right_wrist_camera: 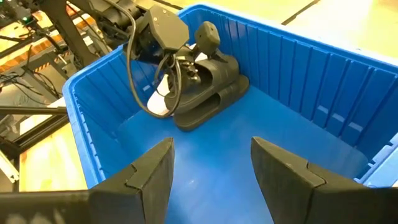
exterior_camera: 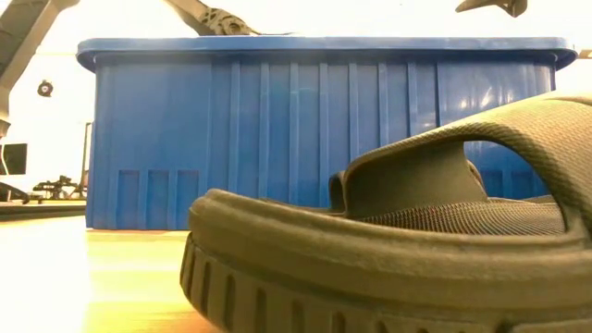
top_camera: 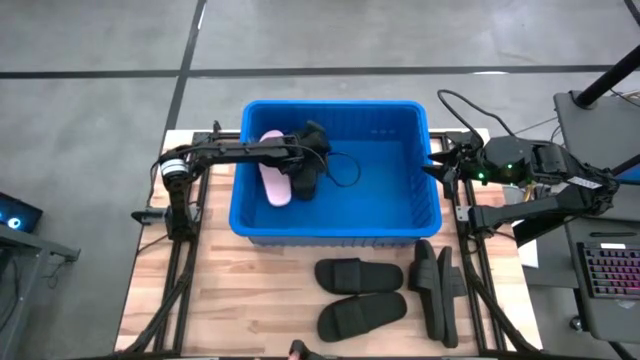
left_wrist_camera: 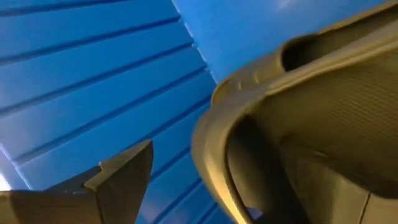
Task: Pick and place slides into bin
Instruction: Put the black slide into the bin
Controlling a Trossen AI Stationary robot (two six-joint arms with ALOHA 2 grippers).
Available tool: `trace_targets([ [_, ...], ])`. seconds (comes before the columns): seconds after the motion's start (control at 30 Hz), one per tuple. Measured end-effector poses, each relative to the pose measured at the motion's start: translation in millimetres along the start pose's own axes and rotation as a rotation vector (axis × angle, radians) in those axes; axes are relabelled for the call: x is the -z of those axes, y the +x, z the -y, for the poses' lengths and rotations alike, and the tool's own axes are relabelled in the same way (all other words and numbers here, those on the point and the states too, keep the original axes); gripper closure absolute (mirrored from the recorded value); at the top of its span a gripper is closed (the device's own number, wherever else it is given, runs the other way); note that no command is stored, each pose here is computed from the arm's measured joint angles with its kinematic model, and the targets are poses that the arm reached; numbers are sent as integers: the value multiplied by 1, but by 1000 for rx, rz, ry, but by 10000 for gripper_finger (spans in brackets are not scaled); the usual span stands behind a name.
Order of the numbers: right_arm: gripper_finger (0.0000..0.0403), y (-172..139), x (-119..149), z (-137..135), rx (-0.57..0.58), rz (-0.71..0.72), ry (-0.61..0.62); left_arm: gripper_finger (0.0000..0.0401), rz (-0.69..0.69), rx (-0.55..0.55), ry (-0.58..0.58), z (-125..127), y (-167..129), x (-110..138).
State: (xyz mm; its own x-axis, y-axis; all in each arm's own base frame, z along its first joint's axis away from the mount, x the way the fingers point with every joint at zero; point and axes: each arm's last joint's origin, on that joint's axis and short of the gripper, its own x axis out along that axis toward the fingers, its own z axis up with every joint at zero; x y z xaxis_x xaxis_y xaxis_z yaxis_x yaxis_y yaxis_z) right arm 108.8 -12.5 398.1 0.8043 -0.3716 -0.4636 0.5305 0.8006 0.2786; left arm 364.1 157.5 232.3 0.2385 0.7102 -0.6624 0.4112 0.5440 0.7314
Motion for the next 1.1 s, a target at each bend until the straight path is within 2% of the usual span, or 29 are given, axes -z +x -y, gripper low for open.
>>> trace_targets([
  [0.17, 200, 0, 0, 0, 0, 0, 0, 60, 8, 19, 6, -1, -9, -2],
  [0.33, 199, 0, 0, 0, 0, 0, 0, 60, 32, 18, 31, -6, -31, -5],
  [0.5, 199, 0, 0, 0, 1, 0, 0, 60, 87, -12, -62, -13, -54, -6],
  [0.6, 200, 0, 0, 0, 0, -1, 0, 60, 117, -20, -214, -13, -70, -6],
  [0.7, 199, 0, 0, 0, -6, -4, 0, 60, 190, -27, -399, -16, -100, -2],
  [0.87, 200, 0, 0, -1, -26, -15, 0, 60, 440, 23, -704, -17, -166, 7],
  [1.0, 199, 0, 0, -1, -28, -14, 4, 61, 720, 156, -982, -18, -223, 19],
  [1.1, 200, 0, 0, -1, -29, -13, 4, 60, 942, 368, -1196, -17, -255, 23],
])
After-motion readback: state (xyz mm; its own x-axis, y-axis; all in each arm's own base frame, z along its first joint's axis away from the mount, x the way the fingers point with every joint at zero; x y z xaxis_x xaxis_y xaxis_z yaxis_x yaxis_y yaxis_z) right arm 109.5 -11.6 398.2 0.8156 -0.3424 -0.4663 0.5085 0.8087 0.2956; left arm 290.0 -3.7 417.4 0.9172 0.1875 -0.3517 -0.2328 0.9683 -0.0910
